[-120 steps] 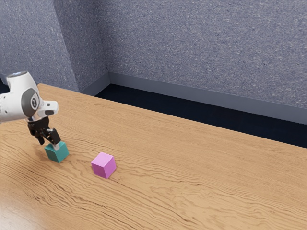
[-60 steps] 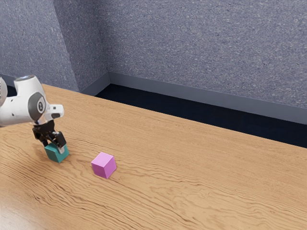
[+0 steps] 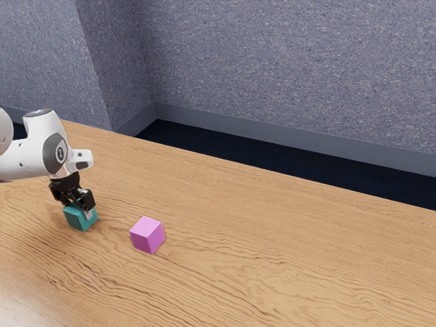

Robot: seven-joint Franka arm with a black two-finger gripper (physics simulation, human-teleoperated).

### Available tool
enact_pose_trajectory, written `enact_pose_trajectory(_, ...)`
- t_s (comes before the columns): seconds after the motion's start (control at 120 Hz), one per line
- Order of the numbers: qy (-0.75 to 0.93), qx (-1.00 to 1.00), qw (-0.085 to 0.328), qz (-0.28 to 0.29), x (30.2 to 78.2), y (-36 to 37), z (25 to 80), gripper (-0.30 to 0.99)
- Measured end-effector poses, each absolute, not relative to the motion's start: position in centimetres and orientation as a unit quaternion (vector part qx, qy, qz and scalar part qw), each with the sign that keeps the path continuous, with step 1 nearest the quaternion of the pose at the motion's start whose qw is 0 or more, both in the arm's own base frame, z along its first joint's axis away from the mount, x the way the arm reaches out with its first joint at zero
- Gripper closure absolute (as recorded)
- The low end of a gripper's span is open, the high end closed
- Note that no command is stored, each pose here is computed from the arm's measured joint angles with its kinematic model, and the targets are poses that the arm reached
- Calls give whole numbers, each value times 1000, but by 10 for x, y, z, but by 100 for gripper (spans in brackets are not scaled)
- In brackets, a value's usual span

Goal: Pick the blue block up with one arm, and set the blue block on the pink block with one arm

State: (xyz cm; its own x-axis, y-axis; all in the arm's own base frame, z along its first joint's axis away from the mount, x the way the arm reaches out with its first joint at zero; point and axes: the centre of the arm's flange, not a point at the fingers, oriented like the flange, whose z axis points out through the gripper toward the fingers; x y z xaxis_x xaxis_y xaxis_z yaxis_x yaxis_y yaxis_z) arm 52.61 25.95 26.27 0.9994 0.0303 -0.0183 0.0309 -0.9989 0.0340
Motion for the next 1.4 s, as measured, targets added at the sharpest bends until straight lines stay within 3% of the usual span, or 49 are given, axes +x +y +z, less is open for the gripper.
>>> enact_pose_trajectory(0.383, 17, 1000, 15, 1, 529, 256, 273, 31)
enact_pose_trajectory(0.65, -63, 995, 47, 62, 555, 142, 382, 31)
enact_pose_trajectory(0.783, -94, 993, 66, 34, 542, 70, 380, 31)
enact_pose_trajectory(0.933, -86, 994, 63, 5, 528, 39, 372, 31)
enact_pose_trajectory(1.208, -18, 999, 33, -35, 524, 28, 360, 30)
enact_pose_trajectory(1.4, 68, 996, 22, -47, 522, 69, 348, 31)
